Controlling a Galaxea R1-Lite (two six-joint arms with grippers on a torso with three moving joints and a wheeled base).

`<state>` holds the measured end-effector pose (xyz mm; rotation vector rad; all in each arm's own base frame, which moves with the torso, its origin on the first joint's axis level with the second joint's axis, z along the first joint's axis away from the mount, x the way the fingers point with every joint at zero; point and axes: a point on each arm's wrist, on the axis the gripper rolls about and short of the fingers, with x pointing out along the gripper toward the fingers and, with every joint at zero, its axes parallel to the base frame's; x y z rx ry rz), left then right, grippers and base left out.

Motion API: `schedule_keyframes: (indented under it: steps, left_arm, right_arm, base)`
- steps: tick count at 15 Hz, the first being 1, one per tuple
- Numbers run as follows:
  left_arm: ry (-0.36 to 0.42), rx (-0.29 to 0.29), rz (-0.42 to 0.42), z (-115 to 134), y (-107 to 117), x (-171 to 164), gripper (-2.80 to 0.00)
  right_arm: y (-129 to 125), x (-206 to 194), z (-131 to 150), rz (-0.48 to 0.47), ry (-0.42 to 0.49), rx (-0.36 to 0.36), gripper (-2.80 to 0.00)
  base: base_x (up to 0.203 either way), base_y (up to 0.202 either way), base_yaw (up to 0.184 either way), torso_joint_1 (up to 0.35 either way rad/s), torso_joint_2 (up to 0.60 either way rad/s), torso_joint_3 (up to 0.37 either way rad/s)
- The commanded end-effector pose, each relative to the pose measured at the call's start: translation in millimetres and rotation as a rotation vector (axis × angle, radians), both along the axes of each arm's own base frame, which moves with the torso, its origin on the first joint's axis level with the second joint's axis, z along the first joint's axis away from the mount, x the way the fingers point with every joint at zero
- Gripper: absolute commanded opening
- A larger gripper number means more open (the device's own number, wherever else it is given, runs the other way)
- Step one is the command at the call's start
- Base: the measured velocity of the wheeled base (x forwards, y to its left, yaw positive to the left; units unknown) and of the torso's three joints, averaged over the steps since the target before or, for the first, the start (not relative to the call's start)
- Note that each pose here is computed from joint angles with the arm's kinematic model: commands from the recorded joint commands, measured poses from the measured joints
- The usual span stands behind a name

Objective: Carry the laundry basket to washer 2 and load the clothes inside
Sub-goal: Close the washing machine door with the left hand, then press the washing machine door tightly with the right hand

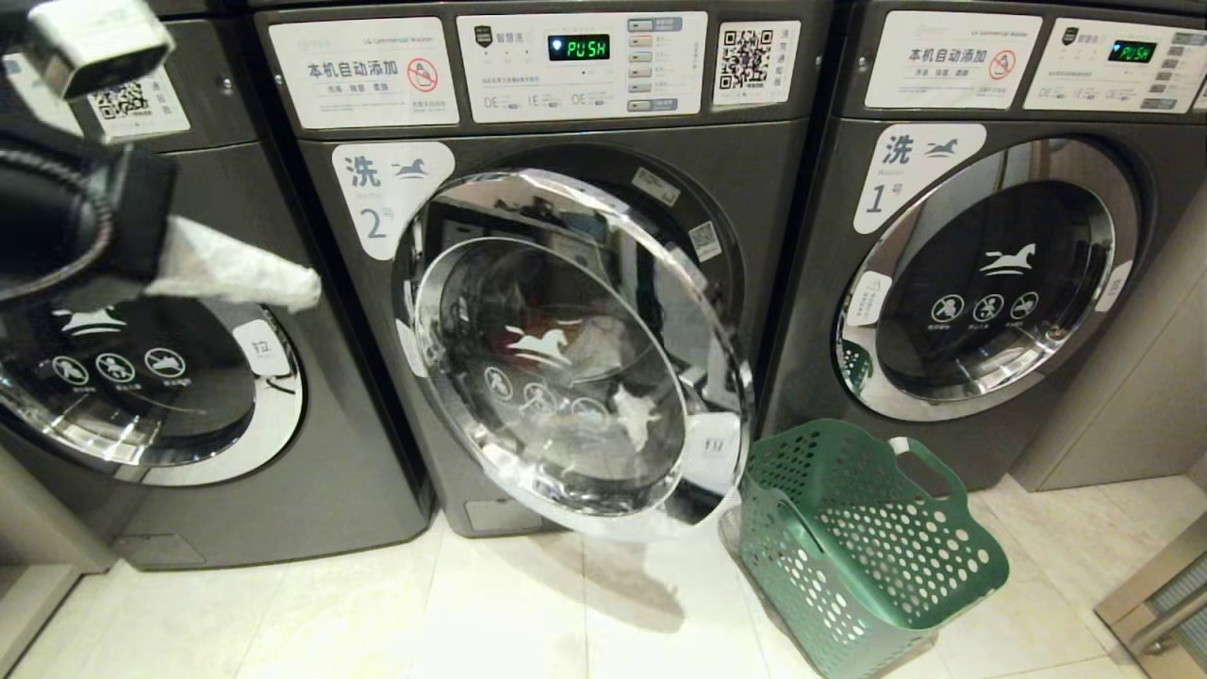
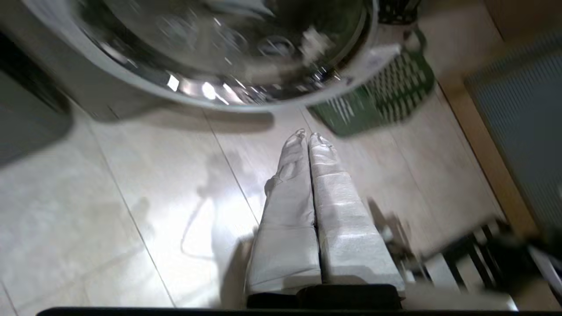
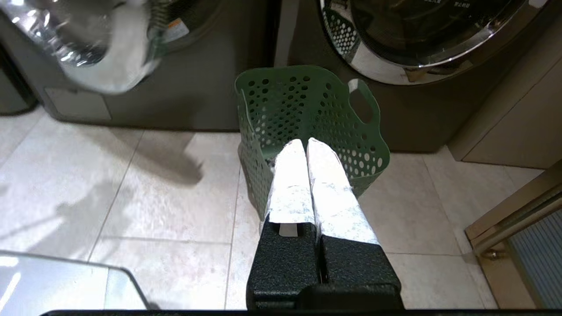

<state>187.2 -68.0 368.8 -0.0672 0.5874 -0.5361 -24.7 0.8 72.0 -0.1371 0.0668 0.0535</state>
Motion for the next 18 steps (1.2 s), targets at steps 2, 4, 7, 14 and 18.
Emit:
schedule_keyframes:
  steps: [2, 4, 7, 14, 18]
  left_arm:
    - [-0.333, -0.071, 0.336, 18.7, -12.4, 41.1, -2.8]
    - [-0.326, -0.125, 0.441, 15.1, -7.5, 31.9, -2.8]
    - [-0.328, -0.144, 0.498, 8.5, 9.6, -11.2, -2.8]
    - [-0.39, -0.122, 0.622, -34.5, 72.2, -176.7, -2.8]
    - [-0.443, 0.053, 0.78, -60.2, 91.7, -224.0, -2.8]
  right_arm:
    - [0.1, -7.6, 42.9, 0.01, -0.063, -0.016, -2.8]
    - [0.3, -3.1, 107.7, 0.022, -0.078, -0.008, -2.8]
    - [3.7, 87.0, 192.1, 0.099, 0.101, 0.002, -2.8]
    - [84.4, 399.2, 100.2, 0.384, 0.274, -0.089, -2.8]
    - [121.5, 479.9, 30.4, 0.473, 0.107, -0.109, -2.8]
  base:
    - [0.0, 0.0, 0.0, 0.0, 0.0, 0.0]
    - [0.0, 0.0, 0.0, 0.0, 0.0, 0.0]
    - [0.0, 0.0, 0.0, 0.0, 0.0, 0.0]
    - [0.0, 0.0, 0.0, 0.0, 0.0, 0.0]
    - [0.0, 0.0, 0.0, 0.0, 0.0, 0.0]
